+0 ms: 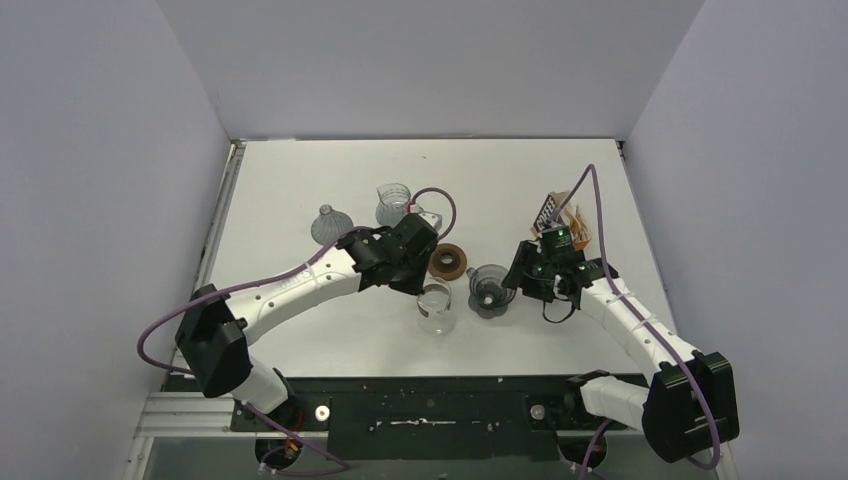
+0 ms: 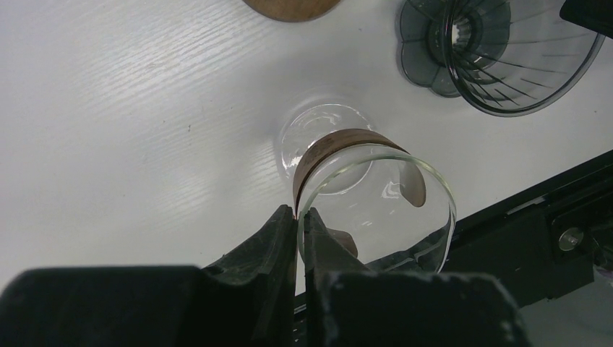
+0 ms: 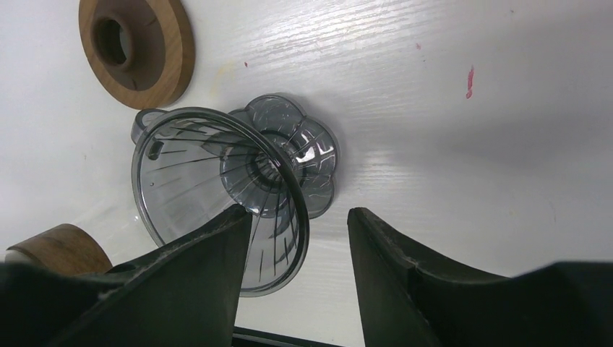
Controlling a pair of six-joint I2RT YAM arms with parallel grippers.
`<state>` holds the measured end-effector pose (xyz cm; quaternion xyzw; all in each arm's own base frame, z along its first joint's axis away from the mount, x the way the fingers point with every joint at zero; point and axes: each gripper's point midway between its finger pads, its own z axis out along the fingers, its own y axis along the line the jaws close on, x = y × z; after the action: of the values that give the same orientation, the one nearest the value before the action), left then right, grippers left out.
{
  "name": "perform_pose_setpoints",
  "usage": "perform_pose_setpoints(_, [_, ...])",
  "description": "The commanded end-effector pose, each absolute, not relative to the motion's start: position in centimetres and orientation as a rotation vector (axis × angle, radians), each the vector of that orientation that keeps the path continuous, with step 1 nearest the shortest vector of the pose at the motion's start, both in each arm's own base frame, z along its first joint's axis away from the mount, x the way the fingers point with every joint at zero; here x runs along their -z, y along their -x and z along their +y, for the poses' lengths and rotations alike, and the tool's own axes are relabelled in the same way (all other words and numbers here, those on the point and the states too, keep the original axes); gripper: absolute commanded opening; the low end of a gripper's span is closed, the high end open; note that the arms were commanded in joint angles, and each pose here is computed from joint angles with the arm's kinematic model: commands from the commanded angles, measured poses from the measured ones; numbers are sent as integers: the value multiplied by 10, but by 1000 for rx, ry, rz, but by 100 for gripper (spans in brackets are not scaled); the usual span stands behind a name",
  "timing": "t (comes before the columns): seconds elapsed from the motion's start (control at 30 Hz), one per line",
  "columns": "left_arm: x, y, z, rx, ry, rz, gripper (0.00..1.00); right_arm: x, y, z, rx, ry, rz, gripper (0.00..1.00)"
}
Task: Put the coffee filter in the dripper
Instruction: Place the coffee server at the center of the board.
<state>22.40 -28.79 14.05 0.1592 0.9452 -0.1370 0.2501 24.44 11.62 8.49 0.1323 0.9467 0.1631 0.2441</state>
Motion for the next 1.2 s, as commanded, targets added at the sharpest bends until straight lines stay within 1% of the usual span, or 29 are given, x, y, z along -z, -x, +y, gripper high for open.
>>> perform_pose_setpoints(0.0, [-152,-232,-305,440,-410,2511,5,-86,-254,118,-476,-398,2545,52])
perform_pose_setpoints(0.2, [-145,-231,-305,433,-410,2519,6,-84,-255,116,-475,-408,2544,48])
perform_pose_setpoints(0.53, [-139,-229,-303,417,-409,2529,14,-79,-254,117,-487,-426,2550,38])
perform_pose_setpoints(0.67, [-141,-229,-302,418,-409,2526,23,-78,-254,118,-494,-428,2549,35])
perform_pose_setpoints(0.8, [-147,-231,-299,401,-401,2512,36,-77,-255,118,-497,-430,2551,27])
perform_pose_setpoints(1.1, [-173,-233,-299,437,-390,2460,51,-77,-255,119,-504,-435,2551,10])
perform_pose_setpoints(1.17, [-180,-234,-299,448,-387,2442,53,-77,-255,120,-508,-435,2550,3])
